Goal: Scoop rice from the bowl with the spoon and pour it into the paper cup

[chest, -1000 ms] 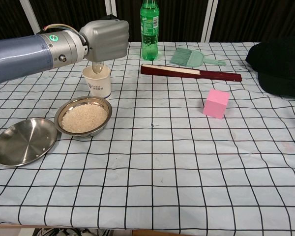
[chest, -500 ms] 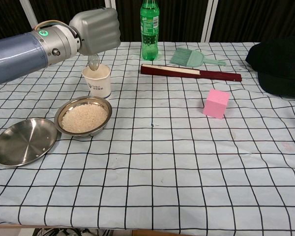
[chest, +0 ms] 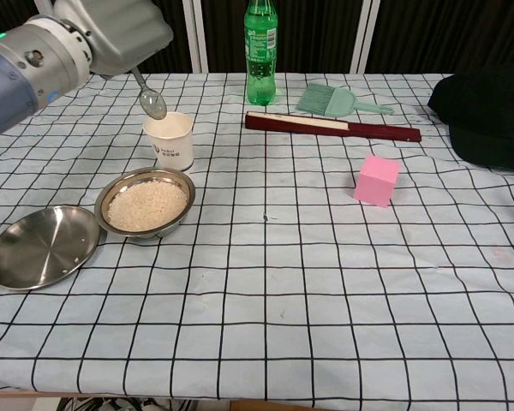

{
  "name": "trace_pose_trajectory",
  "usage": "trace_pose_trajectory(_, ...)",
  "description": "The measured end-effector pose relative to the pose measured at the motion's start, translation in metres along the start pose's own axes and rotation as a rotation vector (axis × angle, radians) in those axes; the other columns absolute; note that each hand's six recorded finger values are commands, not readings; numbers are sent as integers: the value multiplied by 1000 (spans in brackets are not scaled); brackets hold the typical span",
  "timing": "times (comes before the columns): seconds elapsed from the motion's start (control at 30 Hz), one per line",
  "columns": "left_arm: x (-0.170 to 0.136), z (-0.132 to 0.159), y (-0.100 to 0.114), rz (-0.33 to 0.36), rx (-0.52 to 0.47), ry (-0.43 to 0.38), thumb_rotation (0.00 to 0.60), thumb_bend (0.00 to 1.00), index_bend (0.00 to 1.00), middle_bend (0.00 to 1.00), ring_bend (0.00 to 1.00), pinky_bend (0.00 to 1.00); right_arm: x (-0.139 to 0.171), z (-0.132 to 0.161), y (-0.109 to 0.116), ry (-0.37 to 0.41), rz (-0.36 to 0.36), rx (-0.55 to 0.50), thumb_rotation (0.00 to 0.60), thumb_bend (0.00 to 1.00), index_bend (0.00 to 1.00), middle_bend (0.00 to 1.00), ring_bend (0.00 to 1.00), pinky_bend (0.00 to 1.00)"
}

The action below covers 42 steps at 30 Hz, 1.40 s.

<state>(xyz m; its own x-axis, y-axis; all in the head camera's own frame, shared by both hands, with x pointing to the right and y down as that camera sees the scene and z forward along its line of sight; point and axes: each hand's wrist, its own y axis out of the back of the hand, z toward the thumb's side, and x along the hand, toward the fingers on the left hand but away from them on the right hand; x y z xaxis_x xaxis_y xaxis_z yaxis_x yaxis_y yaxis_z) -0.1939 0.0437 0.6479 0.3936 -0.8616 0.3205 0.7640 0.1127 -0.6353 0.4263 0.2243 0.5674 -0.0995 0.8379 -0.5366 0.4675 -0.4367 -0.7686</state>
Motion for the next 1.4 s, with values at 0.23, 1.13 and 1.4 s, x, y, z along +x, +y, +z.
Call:
trace_pose_trajectory(0.23,-61,-6,-37,-154,-128,-46,600,558,803,1000,1000,1000,0,0,0,0,-3,2,600,253,0,0,0,194)
trace_pose_trajectory(1.13,-125,41,-111,-390,-201,-154,600,481,760,1000,1000,1000,0,-1,1,-3,-6,-2,600,254,0,0,0,194)
trace_pose_trajectory(1.4,-130,44,-116,-414,-207,-158,600,282,657,1000,1000,1000,0,-1,1,-2,-5,0,600,259,0,0,0,194)
